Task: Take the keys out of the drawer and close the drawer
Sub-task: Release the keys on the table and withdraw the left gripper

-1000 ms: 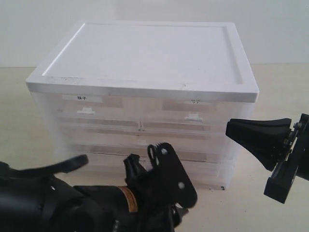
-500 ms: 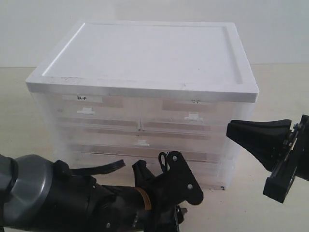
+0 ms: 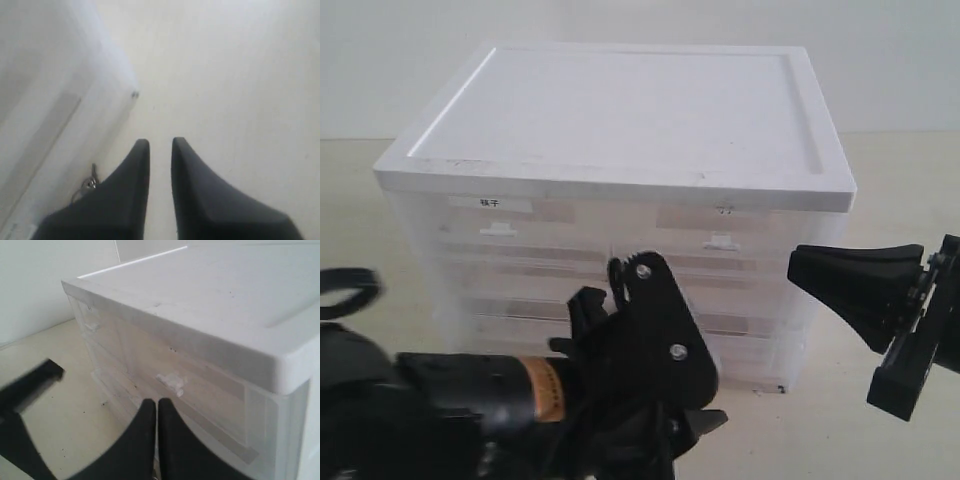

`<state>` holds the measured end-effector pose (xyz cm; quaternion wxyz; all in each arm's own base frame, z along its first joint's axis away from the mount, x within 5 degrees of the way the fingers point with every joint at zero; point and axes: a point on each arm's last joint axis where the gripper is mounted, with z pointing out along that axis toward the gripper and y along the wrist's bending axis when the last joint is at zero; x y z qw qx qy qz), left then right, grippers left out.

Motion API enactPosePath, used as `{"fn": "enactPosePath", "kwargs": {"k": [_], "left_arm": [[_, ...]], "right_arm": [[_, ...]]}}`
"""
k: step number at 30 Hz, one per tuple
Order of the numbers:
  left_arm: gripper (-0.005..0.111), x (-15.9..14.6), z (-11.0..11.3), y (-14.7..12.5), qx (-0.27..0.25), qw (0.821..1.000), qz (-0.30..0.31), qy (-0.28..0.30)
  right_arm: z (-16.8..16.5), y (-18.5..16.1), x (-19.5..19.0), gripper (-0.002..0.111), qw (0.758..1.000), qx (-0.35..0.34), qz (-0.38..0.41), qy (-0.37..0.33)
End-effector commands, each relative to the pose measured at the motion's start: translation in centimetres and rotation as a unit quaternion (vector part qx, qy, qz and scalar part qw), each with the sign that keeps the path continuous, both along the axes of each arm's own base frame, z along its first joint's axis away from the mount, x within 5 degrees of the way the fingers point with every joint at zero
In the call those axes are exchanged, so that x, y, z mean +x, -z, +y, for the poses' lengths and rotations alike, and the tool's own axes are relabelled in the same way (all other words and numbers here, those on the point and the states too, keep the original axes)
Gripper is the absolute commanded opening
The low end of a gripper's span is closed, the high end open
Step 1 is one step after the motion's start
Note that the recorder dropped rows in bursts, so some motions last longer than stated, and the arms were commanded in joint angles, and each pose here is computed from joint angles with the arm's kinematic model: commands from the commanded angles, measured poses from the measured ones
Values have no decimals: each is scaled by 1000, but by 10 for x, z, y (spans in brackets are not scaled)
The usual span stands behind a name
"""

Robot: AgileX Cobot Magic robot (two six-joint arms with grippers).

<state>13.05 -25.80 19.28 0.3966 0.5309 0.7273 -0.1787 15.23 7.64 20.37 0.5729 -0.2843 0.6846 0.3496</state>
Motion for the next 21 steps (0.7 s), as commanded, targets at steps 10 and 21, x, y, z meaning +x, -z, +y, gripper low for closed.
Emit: {"fn": "enactPosePath", "kwargs": {"k": [10, 21], "left_arm": [[4, -59, 122, -98, -250, 959, -136, -3], [4, -88, 196, -103, -407, 888, -214, -29]], "right_arm": [[-3, -33, -25, 0, 995, -22, -99, 18], [-26, -73, -82, 0, 967, 33, -184, 174]]}}
